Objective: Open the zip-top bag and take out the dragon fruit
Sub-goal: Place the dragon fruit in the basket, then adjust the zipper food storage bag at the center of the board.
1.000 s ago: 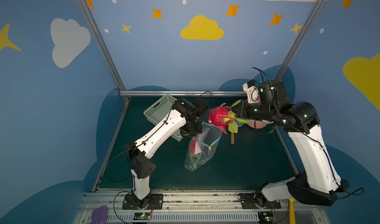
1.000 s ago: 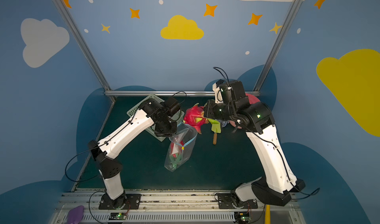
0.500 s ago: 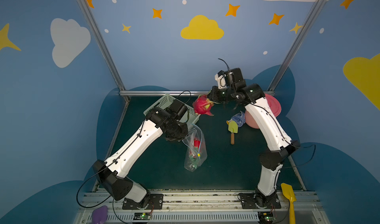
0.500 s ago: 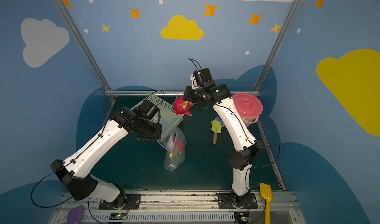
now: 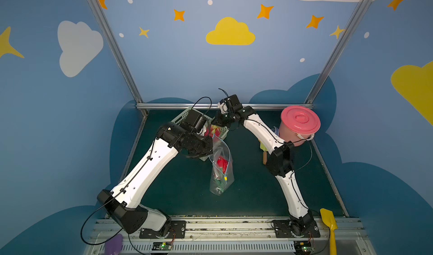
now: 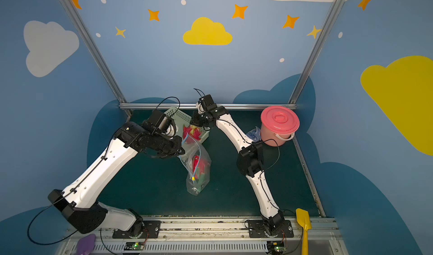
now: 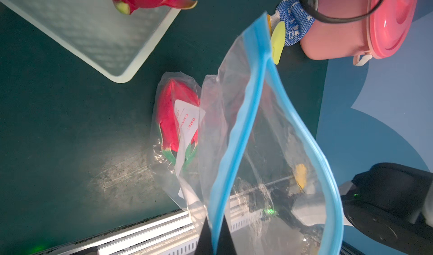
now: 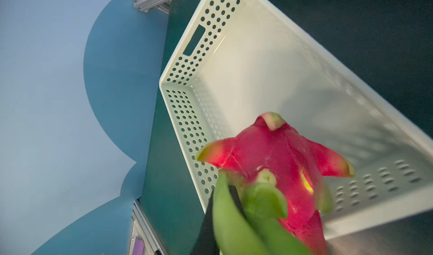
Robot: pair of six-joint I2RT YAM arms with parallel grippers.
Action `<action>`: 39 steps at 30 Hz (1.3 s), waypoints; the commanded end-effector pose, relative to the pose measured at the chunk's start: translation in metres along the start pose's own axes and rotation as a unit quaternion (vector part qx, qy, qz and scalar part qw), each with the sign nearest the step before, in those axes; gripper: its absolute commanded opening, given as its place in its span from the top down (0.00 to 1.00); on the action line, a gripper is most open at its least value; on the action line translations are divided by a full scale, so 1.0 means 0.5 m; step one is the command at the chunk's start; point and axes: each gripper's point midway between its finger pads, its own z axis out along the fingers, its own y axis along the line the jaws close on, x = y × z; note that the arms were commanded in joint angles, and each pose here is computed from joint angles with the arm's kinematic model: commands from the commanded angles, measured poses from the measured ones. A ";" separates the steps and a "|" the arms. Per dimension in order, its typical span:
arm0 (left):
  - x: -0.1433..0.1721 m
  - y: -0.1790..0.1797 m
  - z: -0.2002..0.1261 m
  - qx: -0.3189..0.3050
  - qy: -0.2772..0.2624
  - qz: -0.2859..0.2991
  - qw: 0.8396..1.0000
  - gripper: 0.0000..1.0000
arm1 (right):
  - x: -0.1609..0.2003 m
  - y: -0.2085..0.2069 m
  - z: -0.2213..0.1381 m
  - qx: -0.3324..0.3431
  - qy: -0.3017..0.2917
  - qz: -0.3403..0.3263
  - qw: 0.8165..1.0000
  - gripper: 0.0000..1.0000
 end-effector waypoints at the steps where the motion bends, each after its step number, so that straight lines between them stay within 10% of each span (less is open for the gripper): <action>1: -0.009 -0.012 -0.017 0.018 -0.005 0.013 1.000 0.97 | -0.005 0.043 0.002 -0.041 0.003 0.003 0.999 0.91; 5: -0.017 -0.017 -0.020 0.027 -0.006 0.012 1.000 0.96 | -0.005 0.038 -0.003 -0.039 0.006 0.008 0.999 0.63; 11: -0.034 -0.045 -0.024 0.051 -0.011 0.014 0.999 0.96 | -0.048 0.086 -0.126 -0.047 -0.034 -0.009 0.998 0.54; 23: -0.061 -0.159 -0.013 0.079 -0.005 0.055 0.995 0.97 | 0.099 0.150 -0.543 0.002 -0.053 -0.056 0.997 0.69; 39: 0.016 -0.302 0.092 0.044 0.048 0.127 0.990 0.96 | 0.373 0.055 -0.613 0.010 0.015 0.049 0.999 0.88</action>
